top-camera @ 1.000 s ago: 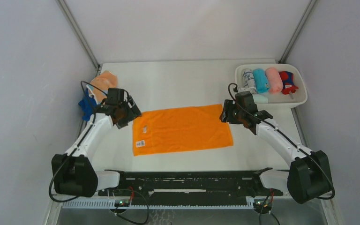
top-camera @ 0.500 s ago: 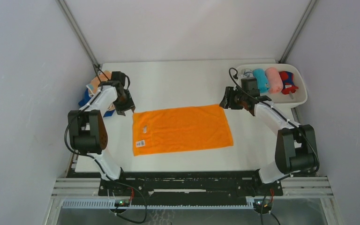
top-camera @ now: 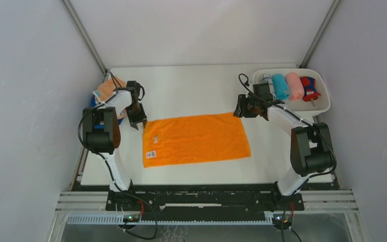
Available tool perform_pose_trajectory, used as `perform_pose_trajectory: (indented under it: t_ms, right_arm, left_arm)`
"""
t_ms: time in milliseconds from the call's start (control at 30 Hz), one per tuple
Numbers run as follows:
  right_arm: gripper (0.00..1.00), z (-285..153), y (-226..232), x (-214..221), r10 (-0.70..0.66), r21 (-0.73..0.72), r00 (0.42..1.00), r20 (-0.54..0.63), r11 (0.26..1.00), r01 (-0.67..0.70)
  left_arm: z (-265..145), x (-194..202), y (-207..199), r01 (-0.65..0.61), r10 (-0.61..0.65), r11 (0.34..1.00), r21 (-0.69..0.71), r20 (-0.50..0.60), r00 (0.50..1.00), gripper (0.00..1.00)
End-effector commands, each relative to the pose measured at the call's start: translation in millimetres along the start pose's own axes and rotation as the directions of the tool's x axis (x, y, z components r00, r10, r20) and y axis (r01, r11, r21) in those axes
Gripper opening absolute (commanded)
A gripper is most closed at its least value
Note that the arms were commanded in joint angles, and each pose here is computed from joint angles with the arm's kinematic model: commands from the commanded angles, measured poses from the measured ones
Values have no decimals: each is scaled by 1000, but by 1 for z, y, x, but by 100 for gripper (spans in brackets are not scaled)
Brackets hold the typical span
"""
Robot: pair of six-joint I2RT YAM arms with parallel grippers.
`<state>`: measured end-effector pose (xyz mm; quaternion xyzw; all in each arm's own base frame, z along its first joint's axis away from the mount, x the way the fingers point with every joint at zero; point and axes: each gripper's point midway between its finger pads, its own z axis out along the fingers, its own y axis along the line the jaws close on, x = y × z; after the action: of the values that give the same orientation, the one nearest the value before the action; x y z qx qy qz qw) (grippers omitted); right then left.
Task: Roll the towels
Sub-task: Fold the towel at the center of the board.
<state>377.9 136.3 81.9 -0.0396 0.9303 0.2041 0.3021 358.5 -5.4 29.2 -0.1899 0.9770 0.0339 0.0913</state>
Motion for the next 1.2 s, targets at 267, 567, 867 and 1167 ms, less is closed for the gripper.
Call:
perform_pose_trajectory:
  t_ms: [267,567,867,1167]
  right_arm:
    - [44,3,2,-20,-83,41,996,36,996,81]
    - [43,0,0,-26,-125,56,992,34,991,123]
    - [43,4,-1,-22,-134,54,991,18,990,133]
    - [43,6,-3,-22,-146,66,989,11,987,145]
  left_arm:
    - [-2,-10,17,-32,36,985,-167,21,999,41]
    - [-37,-35,-9,-50,51,999,-11,135,990,44]
    - [-16,-43,-21,-73,71,997,14,88,994,44]
    - [4,-35,-20,-92,92,996,-1,11,996,42]
